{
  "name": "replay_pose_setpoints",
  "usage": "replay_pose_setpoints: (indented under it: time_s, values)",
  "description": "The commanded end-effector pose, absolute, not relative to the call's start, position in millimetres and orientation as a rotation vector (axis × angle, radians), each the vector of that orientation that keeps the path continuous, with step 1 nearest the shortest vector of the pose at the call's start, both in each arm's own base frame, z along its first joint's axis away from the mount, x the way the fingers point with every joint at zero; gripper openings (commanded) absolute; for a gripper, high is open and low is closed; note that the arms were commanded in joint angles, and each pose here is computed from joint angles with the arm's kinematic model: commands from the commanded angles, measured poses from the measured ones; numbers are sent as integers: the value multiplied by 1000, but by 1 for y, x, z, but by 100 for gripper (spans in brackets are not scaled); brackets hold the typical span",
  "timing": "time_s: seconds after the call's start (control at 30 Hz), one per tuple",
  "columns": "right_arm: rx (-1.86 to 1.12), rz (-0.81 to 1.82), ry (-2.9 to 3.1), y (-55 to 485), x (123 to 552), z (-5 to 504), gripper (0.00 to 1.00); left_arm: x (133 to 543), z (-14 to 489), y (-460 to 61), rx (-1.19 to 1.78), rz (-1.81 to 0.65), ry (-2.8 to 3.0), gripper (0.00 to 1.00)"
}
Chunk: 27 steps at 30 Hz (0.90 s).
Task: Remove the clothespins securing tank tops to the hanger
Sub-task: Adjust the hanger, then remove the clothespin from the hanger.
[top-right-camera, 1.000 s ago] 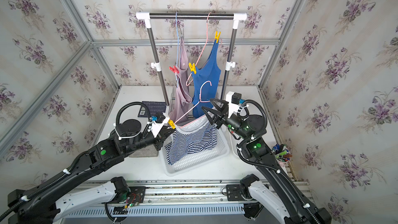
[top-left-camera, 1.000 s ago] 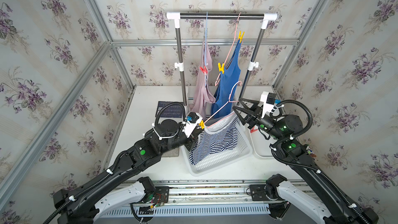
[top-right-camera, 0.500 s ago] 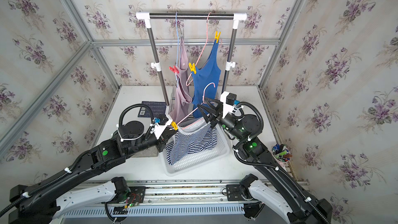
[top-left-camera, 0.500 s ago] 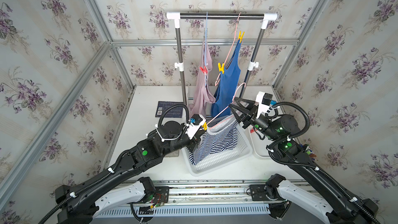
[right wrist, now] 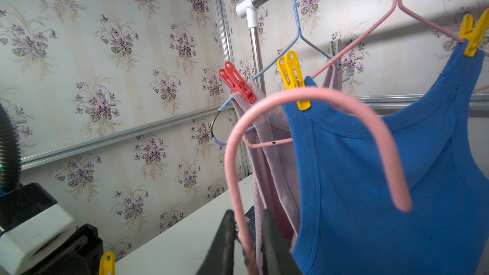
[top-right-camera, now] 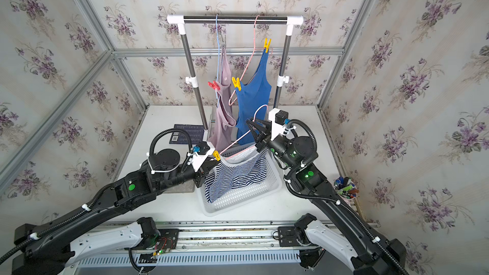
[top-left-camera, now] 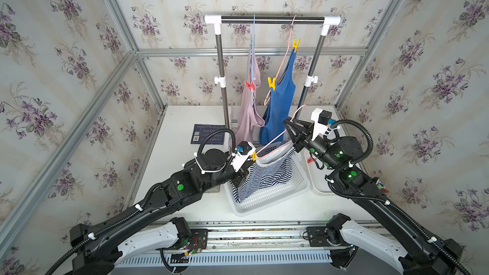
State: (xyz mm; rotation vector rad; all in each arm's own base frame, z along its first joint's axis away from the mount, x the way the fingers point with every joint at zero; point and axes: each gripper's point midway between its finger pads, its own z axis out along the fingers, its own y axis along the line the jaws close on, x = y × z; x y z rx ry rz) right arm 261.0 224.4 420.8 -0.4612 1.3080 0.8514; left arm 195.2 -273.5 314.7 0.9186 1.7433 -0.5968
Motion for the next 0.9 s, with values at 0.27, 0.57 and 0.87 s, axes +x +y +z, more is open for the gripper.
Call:
replay_pose_setpoints:
  time_s: [0.27, 0.57, 0.87]
  values:
    - [-460, 849, 1289, 224, 260, 418, 0, 184, 332, -276, 914, -688, 1662, 56]
    - [-473, 853, 1264, 223, 255, 412, 0, 174, 347, -263, 896, -721, 1604, 99]
    - [-436, 845, 1257, 219, 259, 411, 0, 168, 366, -269, 888, -846, 1593, 99]
